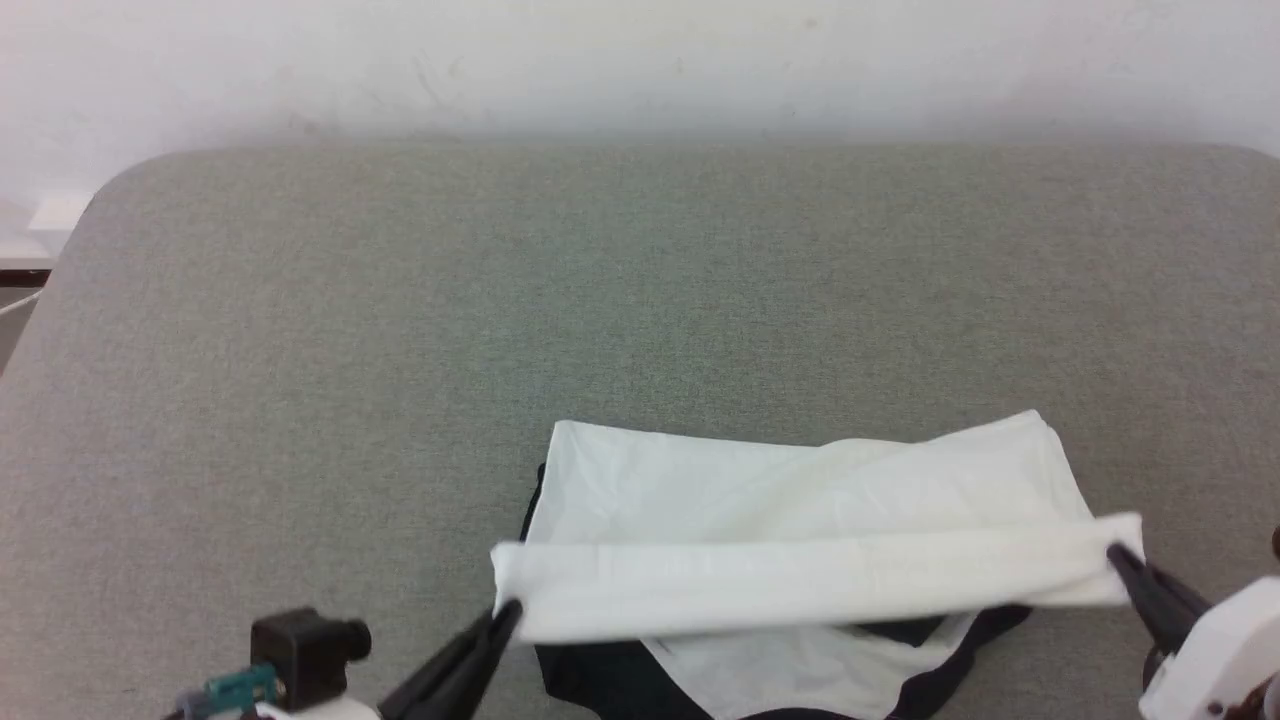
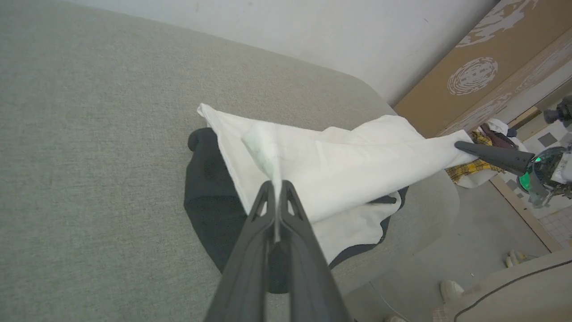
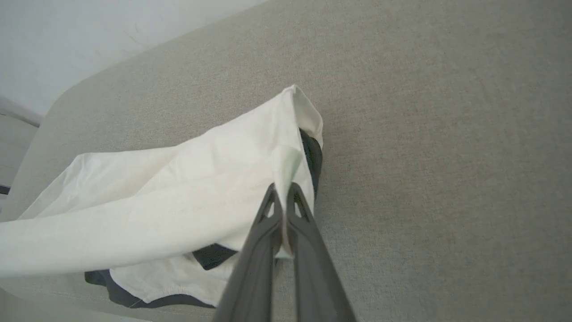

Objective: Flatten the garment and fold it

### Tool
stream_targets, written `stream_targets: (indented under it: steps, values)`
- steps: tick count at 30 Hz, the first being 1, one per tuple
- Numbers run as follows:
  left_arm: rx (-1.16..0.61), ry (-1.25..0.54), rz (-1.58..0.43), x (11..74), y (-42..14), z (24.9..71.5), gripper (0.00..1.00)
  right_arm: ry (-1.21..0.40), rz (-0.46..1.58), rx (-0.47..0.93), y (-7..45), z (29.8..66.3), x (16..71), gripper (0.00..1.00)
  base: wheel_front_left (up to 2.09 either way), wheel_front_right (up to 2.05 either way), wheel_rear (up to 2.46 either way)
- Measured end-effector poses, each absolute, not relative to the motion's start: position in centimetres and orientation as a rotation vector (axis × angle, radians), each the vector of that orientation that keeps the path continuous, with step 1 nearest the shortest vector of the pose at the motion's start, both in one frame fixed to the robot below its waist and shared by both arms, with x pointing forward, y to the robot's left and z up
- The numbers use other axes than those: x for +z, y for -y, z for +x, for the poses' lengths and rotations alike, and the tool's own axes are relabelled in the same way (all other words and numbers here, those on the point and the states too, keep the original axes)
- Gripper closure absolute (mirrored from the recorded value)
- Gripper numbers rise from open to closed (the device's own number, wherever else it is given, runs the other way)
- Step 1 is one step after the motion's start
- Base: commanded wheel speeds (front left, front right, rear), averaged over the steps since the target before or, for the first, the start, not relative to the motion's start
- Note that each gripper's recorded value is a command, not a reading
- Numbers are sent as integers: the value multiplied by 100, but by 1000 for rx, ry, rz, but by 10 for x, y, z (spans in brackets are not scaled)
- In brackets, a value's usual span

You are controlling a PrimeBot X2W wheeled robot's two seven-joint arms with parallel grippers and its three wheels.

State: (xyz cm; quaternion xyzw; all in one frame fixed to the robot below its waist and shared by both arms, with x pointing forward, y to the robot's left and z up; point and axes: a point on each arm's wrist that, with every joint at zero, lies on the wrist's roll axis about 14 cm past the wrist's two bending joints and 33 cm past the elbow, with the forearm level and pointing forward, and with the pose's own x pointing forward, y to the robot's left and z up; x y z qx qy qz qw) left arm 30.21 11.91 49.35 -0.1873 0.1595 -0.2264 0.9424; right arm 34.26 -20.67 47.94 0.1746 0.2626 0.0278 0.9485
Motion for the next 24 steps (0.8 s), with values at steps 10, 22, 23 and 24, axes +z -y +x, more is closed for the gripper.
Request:
stream_targets:
  steps: [10, 22, 23, 24]
  values:
    - [-437, -439, -418, 455, -112, 292, 100, -667, 363, 21, 204, 309, 431, 100, 0, 0, 0]
    - [-432, -607, -349, 401, -108, 302, 100, -748, 336, 20, 192, 307, 393, 100, 0, 0, 0]
    - [-432, -608, -350, 399, -107, 304, 100, -750, 338, 19, 192, 308, 391, 100, 0, 0, 0]
    - [-429, -611, -351, 398, -106, 305, 100, -754, 338, 19, 191, 309, 388, 100, 0, 0, 0]
